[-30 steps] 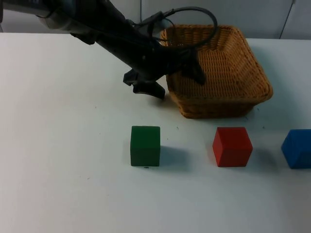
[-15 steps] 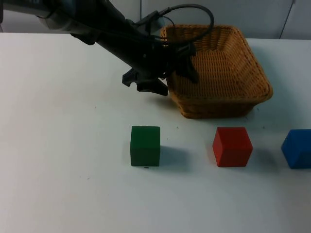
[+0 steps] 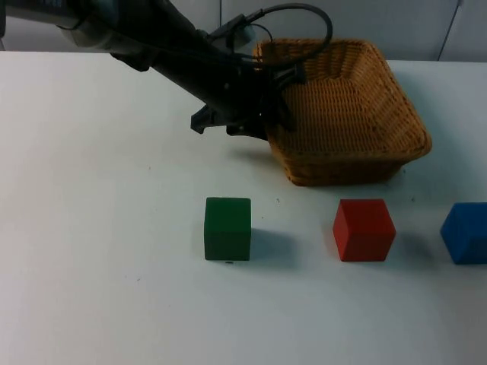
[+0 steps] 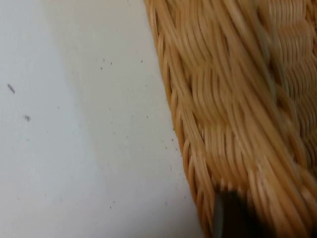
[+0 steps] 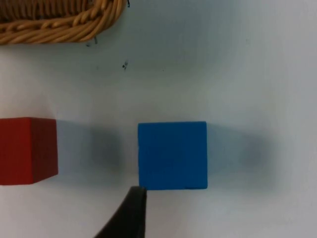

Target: Pick up the basket with the left hand and place the blue cube into the basket with the right hand.

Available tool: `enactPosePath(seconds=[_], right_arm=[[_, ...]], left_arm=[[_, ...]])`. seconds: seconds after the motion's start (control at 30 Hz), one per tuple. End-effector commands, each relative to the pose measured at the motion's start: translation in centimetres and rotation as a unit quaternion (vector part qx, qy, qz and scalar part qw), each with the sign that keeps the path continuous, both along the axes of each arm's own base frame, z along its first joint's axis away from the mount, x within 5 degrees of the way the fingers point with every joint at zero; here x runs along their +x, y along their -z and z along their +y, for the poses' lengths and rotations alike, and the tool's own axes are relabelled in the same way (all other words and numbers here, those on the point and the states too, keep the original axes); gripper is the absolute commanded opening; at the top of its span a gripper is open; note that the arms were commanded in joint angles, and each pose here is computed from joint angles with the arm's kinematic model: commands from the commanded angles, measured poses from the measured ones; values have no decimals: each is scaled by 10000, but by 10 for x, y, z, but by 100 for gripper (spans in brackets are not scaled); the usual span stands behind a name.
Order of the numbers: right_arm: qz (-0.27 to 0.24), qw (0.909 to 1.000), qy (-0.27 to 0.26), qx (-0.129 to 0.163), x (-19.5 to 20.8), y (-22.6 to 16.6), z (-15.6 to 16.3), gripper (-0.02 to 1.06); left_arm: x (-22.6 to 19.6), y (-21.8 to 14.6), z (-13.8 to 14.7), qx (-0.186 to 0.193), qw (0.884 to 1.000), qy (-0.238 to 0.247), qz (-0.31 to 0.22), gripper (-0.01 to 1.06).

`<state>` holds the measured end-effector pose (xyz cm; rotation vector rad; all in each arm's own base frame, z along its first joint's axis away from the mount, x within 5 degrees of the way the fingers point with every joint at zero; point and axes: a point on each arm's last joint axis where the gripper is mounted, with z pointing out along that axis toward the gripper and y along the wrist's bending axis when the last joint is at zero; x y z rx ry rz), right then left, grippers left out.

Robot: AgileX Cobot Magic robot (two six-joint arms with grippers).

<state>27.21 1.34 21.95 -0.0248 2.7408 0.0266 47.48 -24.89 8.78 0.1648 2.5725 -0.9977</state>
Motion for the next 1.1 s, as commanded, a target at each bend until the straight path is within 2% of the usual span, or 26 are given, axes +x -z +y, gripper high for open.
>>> enactPosePath(seconds=[0.0, 0.17, 0.23, 0.27, 0.4, 0.6, 0.73, 0.9, 1.03, 1.07], right_arm=[[-93, 10000, -5, -6, 2, -3, -1, 100], [-117, 9999, -5, -5, 2, -3, -1, 100], [-117, 9999, -5, -5, 2, -3, -1, 100], [-117, 9999, -5, -5, 2, -3, -1, 100], [-189, 9998, -4, -2, 3, -4, -1, 100], [-278, 9996, -4, 1, 5, -4, -1, 100], [-287, 9996, -4, 2, 5, -4, -1, 100], [-278, 9996, -4, 1, 5, -4, -1, 100], [-270, 9996, -20, -26, 5, -4, -1, 100], [-270, 9996, -20, -26, 5, -4, -1, 100]], left_arm=[[1, -5, -4, -110, 9999, -78, -54, 38], [4, -7, -4, -193, 9994, -281, -102, 34], [5, -7, -3, -186, 9991, -343, -151, 23], [5, -7, -3, -186, 9991, -343, -151, 23], [7, -8, -3, -222, 9987, -424, -181, 0], [8, -9, -3, -319, 9977, -573, -193, 0], [14, -15, -4, -718, 9921, -1022, -138, 0], [17, -36, -7, -954, 9892, -1096, -196, 0], [15, -51, -6, -931, 9897, -1067, -220, 0], [13, -62, -3, -773, 9908, -1090, -195, 0]])
